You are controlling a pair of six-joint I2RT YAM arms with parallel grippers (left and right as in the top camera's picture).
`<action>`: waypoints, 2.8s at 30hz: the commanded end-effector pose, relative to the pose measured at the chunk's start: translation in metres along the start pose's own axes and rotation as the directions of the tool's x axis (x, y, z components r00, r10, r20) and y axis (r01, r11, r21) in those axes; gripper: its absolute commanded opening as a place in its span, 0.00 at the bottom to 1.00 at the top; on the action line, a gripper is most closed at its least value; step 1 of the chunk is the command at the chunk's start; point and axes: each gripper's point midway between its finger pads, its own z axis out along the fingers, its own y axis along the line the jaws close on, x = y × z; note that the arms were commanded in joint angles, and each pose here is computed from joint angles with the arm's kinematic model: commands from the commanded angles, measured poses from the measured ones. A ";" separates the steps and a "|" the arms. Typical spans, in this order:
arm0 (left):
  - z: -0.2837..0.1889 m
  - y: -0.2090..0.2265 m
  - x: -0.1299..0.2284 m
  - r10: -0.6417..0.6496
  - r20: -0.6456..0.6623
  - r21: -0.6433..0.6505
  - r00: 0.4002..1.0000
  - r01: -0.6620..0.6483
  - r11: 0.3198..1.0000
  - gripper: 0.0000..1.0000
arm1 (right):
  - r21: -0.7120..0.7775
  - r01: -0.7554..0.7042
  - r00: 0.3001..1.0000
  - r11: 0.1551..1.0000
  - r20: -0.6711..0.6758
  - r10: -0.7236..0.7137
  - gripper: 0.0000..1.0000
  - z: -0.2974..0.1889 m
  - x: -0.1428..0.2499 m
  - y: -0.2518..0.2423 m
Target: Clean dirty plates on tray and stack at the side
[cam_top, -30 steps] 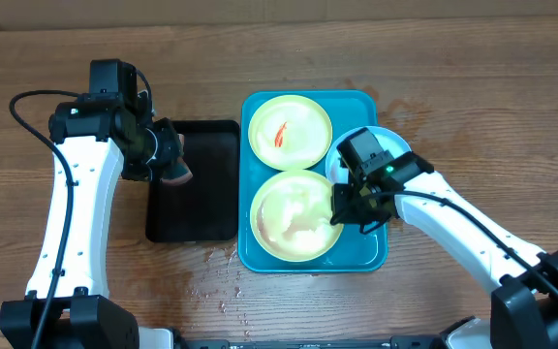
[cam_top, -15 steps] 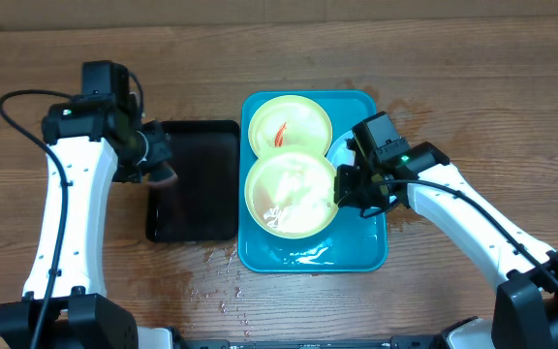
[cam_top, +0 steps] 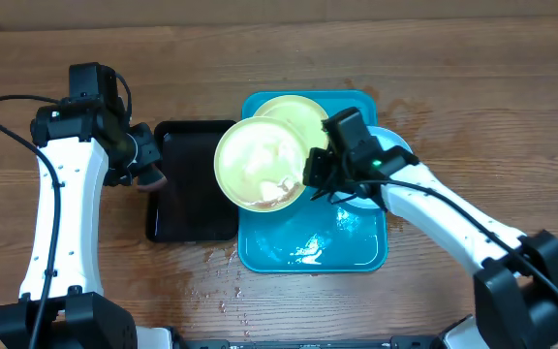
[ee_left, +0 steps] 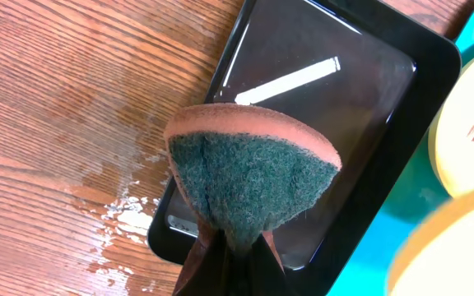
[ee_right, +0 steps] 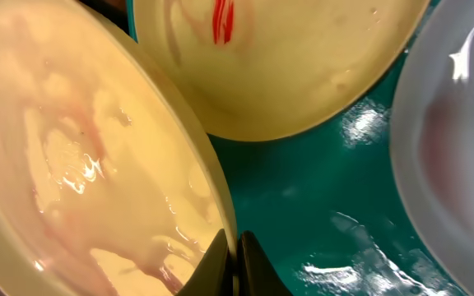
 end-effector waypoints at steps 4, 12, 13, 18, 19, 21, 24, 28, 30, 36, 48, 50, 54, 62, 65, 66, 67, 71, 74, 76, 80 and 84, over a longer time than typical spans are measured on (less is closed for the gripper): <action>-0.009 0.001 -0.004 -0.004 0.033 -0.003 0.999 0.004 1.000 0.04 | 0.070 0.037 0.989 0.997 0.139 -0.046 0.04 0.007 -0.031 0.032; -0.009 0.008 -0.007 -0.011 0.050 -0.047 0.999 0.013 0.999 0.04 | 0.159 0.115 0.918 0.981 0.360 -0.166 0.04 -0.005 -0.065 0.057; -0.009 0.008 -0.007 -0.011 0.053 -0.046 0.999 0.013 0.999 0.04 | 0.171 0.135 0.905 0.976 0.379 -0.192 0.04 -0.007 -0.067 0.060; -0.009 0.008 -0.007 -0.017 0.052 -0.046 0.998 0.019 0.999 0.04 | 0.275 0.217 0.819 0.937 0.471 -0.328 0.04 -0.020 -0.078 0.076; -0.009 0.008 -0.007 -0.017 0.052 -0.046 0.999 0.019 0.999 0.04 | 0.285 0.227 0.806 0.931 0.481 -0.344 0.04 -0.021 -0.078 0.079; -0.009 0.008 -0.007 -0.017 0.052 -0.046 0.998 0.019 0.999 0.04 | 0.326 0.265 0.759 0.907 0.510 -0.405 0.04 -0.026 -0.077 0.090; -0.009 0.008 -0.007 -0.017 0.052 -0.046 0.999 0.019 0.999 0.04 | 0.408 0.306 0.680 0.860 0.538 -0.498 0.04 -0.035 -0.073 0.104; -0.009 0.008 -0.007 -0.017 0.052 -0.046 0.998 0.019 0.999 0.04 | 0.564 0.344 0.527 0.751 0.546 -0.651 0.04 -0.056 -0.070 0.124; -0.009 0.008 -0.007 -0.017 0.053 -0.046 0.998 0.019 0.999 0.04 | 0.623 0.356 0.453 0.697 0.537 -0.712 0.04 -0.066 -0.069 0.136; -0.009 0.008 -0.007 -0.017 0.053 -0.046 0.998 0.019 0.999 0.04 | 0.754 0.352 0.261 0.554 0.489 -0.832 0.04 -0.097 -0.070 0.169; -0.009 0.008 -0.009 -0.017 0.060 -0.043 0.998 0.020 0.999 0.04 | 0.763 0.318 0.115 0.562 0.557 -0.822 0.04 -0.133 -0.074 0.206; -0.009 0.007 -0.010 -0.017 0.063 -0.042 0.998 0.020 0.999 0.04 | 0.757 0.319 0.111 0.570 0.568 -0.816 0.04 -0.134 -0.072 0.209; -0.009 0.007 -0.011 -0.017 0.068 -0.040 0.998 0.020 0.999 0.04 | 0.751 0.319 0.107 0.577 0.577 -0.810 0.04 -0.135 -0.071 0.211; -0.009 0.006 -0.012 -0.026 0.070 -0.035 0.997 0.029 0.999 0.04 | 0.726 0.222 0.126 0.651 0.641 -0.757 0.04 -0.153 -0.077 0.205; -0.009 0.005 -0.013 -0.033 0.077 -0.032 0.996 0.035 0.999 0.04 | 0.640 0.127 0.175 0.758 0.737 -0.653 0.04 -0.159 -0.079 0.193; -0.009 0.005 -0.014 -0.036 0.081 -0.030 0.996 0.038 0.999 0.04 | 0.620 0.121 0.184 0.775 0.753 -0.631 0.04 -0.158 -0.079 0.192; -0.010 0.005 -0.015 -0.039 0.084 -0.027 0.996 0.042 0.999 0.04 | 0.599 0.118 0.198 0.792 0.768 -0.609 0.04 -0.154 -0.078 0.190; -0.010 0.002 -0.018 -0.051 0.094 -0.011 0.994 0.053 0.999 0.04 | 0.563 0.101 0.256 0.820 0.782 -0.568 0.04 -0.139 -0.073 0.179; -0.010 0.001 -0.019 -0.051 0.100 -0.009 0.994 0.053 0.999 0.04 | 0.560 0.100 0.291 0.823 0.774 -0.562 0.04 -0.129 -0.070 0.171; -0.010 0.001 -0.019 -0.051 0.098 -0.010 0.994 0.052 0.999 0.04 | 0.559 0.098 0.305 0.823 0.771 -0.560 0.04 -0.125 -0.068 0.168; -0.010 0.003 -0.016 -0.051 0.085 -0.015 0.995 0.052 0.999 0.04 | 0.542 0.077 0.315 0.837 0.783 -0.536 0.04 -0.124 -0.072 0.162; -0.010 0.002 -0.016 -0.051 0.088 -0.014 0.995 0.052 0.999 0.04 | 0.544 0.057 0.318 0.837 0.785 -0.531 0.04 -0.125 -0.084 0.154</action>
